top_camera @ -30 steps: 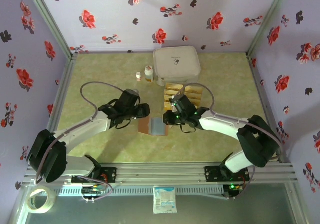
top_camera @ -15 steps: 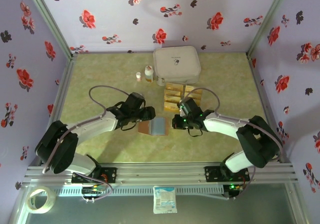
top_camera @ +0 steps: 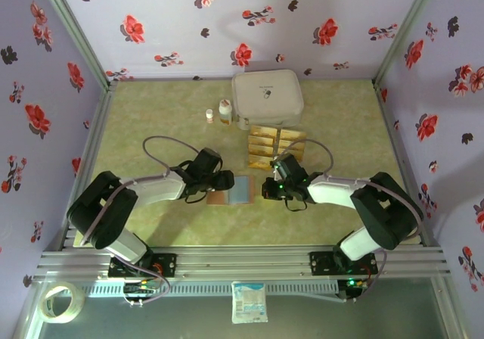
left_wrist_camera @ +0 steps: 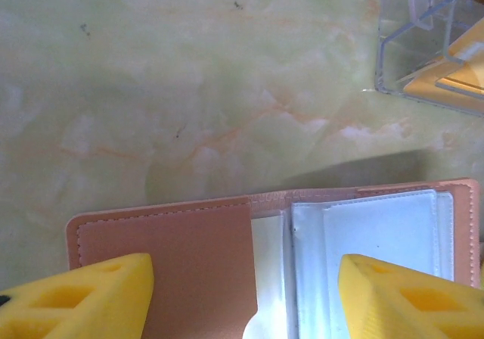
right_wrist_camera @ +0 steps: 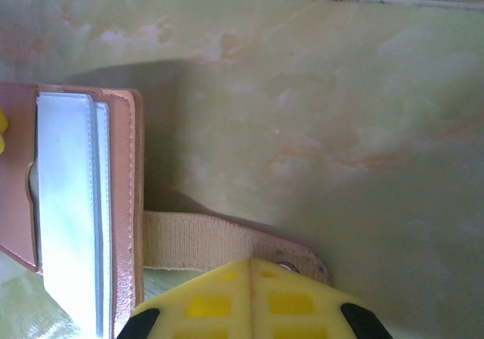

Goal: Put the credit cards into the card holder
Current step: Open the card holder at the center of the table.

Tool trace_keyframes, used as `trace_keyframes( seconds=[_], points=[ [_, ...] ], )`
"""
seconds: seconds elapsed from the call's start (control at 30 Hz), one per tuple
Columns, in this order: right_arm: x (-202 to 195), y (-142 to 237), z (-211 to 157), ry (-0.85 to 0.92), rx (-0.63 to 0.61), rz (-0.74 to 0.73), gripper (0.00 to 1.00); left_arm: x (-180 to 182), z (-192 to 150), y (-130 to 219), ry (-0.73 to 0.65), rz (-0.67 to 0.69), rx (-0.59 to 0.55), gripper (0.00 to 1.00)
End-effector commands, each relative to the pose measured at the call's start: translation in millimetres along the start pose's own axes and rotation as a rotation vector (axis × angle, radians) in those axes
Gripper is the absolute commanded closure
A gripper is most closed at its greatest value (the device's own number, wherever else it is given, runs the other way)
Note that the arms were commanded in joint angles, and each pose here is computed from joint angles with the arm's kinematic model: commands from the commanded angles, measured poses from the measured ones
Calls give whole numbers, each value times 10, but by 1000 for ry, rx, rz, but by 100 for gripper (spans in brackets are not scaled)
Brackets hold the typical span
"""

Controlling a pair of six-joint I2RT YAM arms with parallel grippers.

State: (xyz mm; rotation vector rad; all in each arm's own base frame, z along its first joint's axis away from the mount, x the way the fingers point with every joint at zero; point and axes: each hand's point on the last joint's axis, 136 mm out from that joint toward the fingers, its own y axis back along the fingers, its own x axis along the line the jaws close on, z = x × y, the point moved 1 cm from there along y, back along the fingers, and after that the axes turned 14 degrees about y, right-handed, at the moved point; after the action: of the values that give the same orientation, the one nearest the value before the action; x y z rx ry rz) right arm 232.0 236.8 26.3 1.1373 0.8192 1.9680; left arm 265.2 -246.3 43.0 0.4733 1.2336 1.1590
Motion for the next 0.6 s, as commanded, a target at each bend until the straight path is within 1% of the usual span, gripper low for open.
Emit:
trace_keyframes(
  seconds=[0.0, 0.17, 0.3, 0.4, 0.43, 0.57],
  points=[
    [-185, -47, -195, -53, 47, -60, 97, -32, -39, -41, -51, -25, 12, 34],
    [-147, 64, -141, -72, 14, -58, 97, -112, -21, 57, -67, -60, 10, 34],
    [-63, 248, -27, -81, -42, -46, 92, -239, 46, 215, -87, -90, 0, 33],
    [16, 425, 70, -79, -86, -37, 81, -349, 116, 362, -87, -117, -17, 32],
    [48, 488, 99, -75, -99, -34, 74, -374, 137, 411, -83, -122, -22, 30],
    [152, 715, 213, -58, -141, -25, 54, -436, 204, 565, -45, -135, -45, 25]
  ],
)
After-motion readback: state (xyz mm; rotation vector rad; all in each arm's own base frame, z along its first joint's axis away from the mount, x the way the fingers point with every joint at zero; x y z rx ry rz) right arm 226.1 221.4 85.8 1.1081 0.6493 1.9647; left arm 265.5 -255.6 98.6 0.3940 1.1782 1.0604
